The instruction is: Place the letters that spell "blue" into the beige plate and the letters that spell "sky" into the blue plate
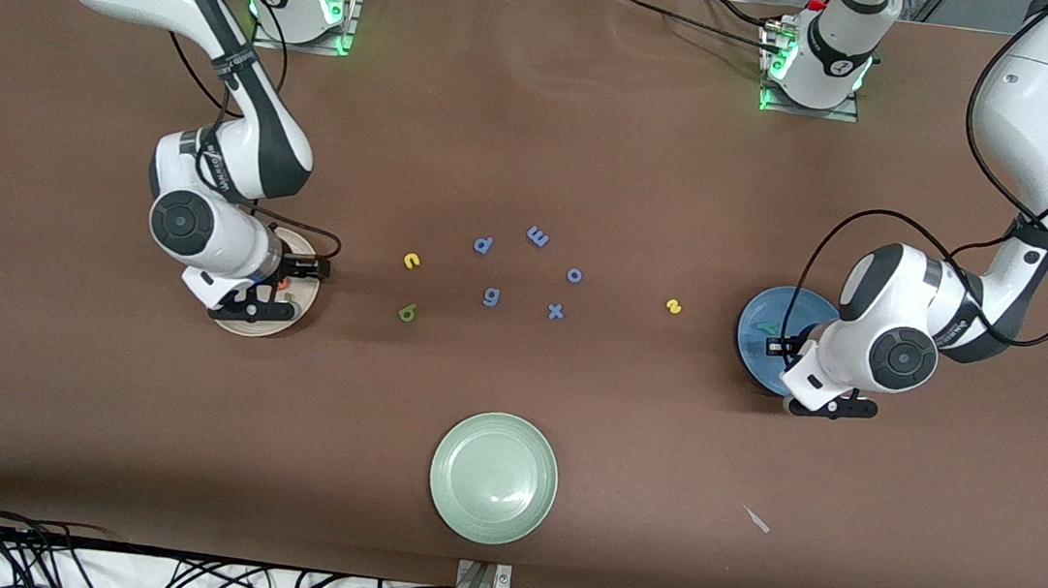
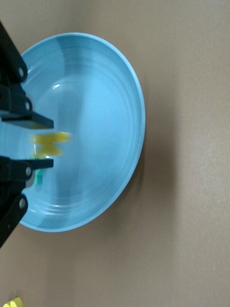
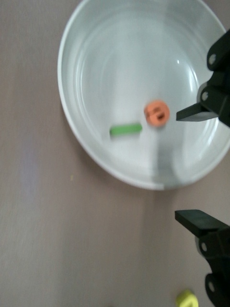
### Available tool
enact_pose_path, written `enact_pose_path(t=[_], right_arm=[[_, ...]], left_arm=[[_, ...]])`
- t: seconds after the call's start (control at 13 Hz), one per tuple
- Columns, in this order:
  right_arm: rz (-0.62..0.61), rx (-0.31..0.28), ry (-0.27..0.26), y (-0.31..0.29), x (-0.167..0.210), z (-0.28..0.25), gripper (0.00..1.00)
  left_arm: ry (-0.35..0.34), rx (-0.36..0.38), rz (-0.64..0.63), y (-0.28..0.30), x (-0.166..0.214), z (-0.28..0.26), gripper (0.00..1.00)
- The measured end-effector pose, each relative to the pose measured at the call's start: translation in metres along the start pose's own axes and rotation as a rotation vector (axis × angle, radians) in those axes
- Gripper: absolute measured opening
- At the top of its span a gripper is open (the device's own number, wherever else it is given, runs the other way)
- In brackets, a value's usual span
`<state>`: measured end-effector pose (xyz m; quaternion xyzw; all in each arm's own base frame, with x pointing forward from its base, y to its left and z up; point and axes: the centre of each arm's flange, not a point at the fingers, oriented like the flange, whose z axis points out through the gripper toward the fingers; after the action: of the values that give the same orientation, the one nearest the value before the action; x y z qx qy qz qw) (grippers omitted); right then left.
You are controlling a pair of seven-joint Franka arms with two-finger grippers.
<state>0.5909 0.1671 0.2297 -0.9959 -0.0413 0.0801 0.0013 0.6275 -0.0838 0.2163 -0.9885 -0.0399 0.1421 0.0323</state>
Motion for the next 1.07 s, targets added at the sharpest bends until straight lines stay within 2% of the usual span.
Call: enact_pose_path(t=[0.23,0.46,0.69,0.84,1.0,1.07], right_arm=[[0.021,-0.003,0.015,-0.065,-0.014,-0.005,0.83],[0.016,0.022,0.063,-0.124,-0.017,0.002,0.83],[0.024,0.053,0.105,-0.153,-0.012,0.026,0.83],[0.008,0.035,0.122,-0.150,-0.006,0.035,0.83],[-0.017,0.017,0.162,-0.147,0.006,0.035,0.83],[-0.017,0.016,0.168,-0.147,0.011,0.036,0.82]], left_arm=[[0.008,-0.010,0.031,0.033,-0.011,-0.017,0.67],[0.023,-0.025,-0.027,0.067,-0.024,-0.033,0.99],[0.032,-0.043,-0.192,0.120,-0.047,-0.038,1.00],[0.061,-0.069,-0.288,0.160,-0.065,-0.024,0.98],[0.071,-0.097,-0.343,0.181,-0.081,-0.002,0.96],[0.073,-0.107,-0.360,0.182,-0.083,0.005,0.86]])
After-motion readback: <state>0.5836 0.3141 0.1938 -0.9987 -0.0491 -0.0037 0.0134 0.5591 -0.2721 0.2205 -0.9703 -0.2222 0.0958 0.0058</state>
